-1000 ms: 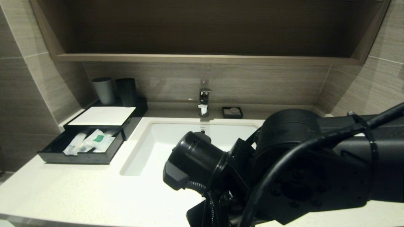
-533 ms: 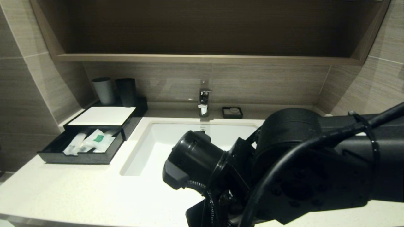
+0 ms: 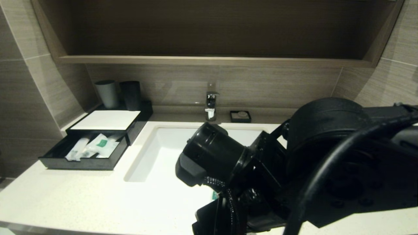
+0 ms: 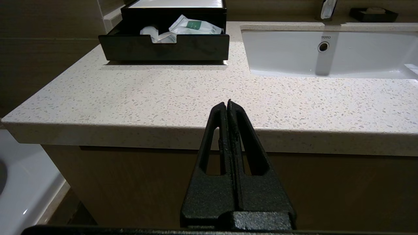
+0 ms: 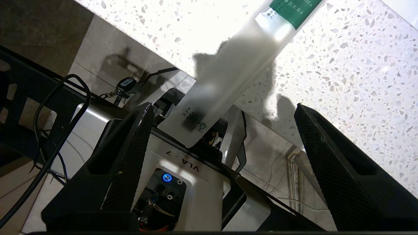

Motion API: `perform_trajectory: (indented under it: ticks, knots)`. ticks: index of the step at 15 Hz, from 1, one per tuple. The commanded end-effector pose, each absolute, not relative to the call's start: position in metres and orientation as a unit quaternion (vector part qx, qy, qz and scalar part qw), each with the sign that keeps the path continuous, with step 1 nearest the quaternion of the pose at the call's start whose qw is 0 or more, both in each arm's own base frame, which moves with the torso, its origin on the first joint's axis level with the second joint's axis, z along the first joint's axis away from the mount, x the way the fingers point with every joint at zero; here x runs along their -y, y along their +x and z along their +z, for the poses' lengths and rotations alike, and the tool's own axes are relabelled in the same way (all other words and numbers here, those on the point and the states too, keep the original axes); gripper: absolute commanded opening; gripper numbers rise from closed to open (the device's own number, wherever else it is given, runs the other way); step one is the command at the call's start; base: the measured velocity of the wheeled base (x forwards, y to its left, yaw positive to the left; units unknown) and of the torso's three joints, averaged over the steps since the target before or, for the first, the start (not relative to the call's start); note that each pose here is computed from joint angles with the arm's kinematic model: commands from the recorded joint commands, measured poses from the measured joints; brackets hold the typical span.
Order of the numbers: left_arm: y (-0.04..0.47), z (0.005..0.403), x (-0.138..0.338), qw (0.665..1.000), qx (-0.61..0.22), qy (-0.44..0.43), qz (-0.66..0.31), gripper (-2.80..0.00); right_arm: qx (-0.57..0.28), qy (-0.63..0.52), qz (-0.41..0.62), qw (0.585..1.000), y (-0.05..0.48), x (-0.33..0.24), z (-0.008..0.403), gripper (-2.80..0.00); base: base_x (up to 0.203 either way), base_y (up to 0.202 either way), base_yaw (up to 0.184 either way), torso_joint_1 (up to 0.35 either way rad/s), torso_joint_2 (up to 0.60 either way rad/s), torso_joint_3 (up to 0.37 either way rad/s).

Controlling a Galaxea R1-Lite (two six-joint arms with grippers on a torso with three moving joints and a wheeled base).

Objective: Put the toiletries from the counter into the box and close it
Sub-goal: Pick up the bathroom toiletry

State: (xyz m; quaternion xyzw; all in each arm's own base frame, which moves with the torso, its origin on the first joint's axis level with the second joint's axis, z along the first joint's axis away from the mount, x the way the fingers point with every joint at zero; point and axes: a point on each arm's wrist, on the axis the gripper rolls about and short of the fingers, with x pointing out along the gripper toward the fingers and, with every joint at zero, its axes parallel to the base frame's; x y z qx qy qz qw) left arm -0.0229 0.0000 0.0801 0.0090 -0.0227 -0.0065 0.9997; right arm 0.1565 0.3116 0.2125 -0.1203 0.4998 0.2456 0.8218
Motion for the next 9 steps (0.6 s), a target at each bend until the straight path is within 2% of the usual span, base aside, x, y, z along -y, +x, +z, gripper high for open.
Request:
perform_trajectory:
  ticks: [1, 9]
  knots:
    - [-0.021, 0.075, 0.0, 1.0, 0.013, 0.009, -0.007, -2.8, -0.495, -0.111, 0.245, 0.826, 0.156, -0.305, 0.221, 0.0, 0.0, 0.0, 0.0, 0.0, 0.0, 0.0]
    - [-0.021, 0.075, 0.0, 1.0, 0.012, 0.009, -0.007, -2.8, -0.482, -0.079, 0.225, 0.843, 0.18, -0.294, 0.233, 0.0, 0.0, 0.0, 0.0, 0.0, 0.0, 0.0]
